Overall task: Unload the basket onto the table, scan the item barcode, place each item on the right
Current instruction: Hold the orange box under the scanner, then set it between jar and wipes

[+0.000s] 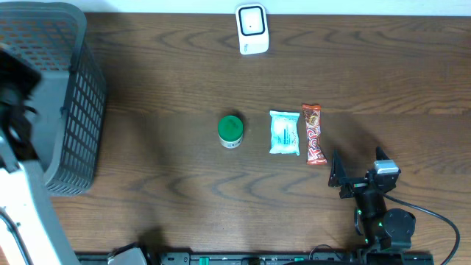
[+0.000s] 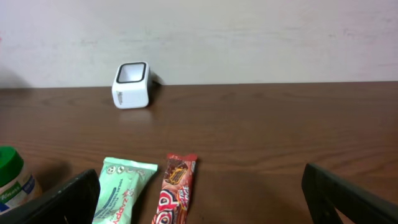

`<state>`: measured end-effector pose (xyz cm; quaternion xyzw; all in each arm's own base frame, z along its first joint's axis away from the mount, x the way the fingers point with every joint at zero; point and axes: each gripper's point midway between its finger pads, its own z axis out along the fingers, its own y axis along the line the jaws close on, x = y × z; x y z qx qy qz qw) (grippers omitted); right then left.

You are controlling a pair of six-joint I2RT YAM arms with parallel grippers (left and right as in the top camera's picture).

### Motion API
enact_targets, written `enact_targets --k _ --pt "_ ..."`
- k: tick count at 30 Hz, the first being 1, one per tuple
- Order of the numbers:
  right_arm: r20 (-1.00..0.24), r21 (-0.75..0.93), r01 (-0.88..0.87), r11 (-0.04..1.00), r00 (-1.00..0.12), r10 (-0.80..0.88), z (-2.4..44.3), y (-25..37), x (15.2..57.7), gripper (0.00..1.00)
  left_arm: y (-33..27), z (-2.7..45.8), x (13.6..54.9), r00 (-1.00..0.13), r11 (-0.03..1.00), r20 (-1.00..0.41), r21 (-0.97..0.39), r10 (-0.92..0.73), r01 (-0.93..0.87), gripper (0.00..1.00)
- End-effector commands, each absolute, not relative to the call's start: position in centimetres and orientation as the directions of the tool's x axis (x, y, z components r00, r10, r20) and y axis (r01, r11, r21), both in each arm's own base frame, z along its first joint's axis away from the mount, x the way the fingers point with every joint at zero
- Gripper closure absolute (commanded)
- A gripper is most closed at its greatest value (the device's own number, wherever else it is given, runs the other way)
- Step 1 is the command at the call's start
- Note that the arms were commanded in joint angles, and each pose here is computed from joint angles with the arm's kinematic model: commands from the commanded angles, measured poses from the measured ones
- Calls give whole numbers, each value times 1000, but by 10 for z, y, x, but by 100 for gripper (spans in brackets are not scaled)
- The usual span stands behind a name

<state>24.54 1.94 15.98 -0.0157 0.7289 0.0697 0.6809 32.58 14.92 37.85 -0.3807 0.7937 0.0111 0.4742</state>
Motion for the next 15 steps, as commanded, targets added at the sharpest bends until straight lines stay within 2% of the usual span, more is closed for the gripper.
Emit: enact_targets --k 1,2,7,15 --pt "-994 91 -137 986 -76 81 159 24 245 1 88 374 326 -335 725 -679 -435 -654 -533 56" --pt "-994 91 -137 986 -76 81 159 24 245 1 61 364 325 -406 750 -649 -429 -643 -503 56" --pt "-994 91 -137 986 -76 81 159 24 245 1 -17 328 327 -597 815 -555 -413 -579 -406 56" --pt "-994 91 -137 986 -76 81 159 24 245 1 -117 269 334 -764 912 -501 -277 -406 -303 56"
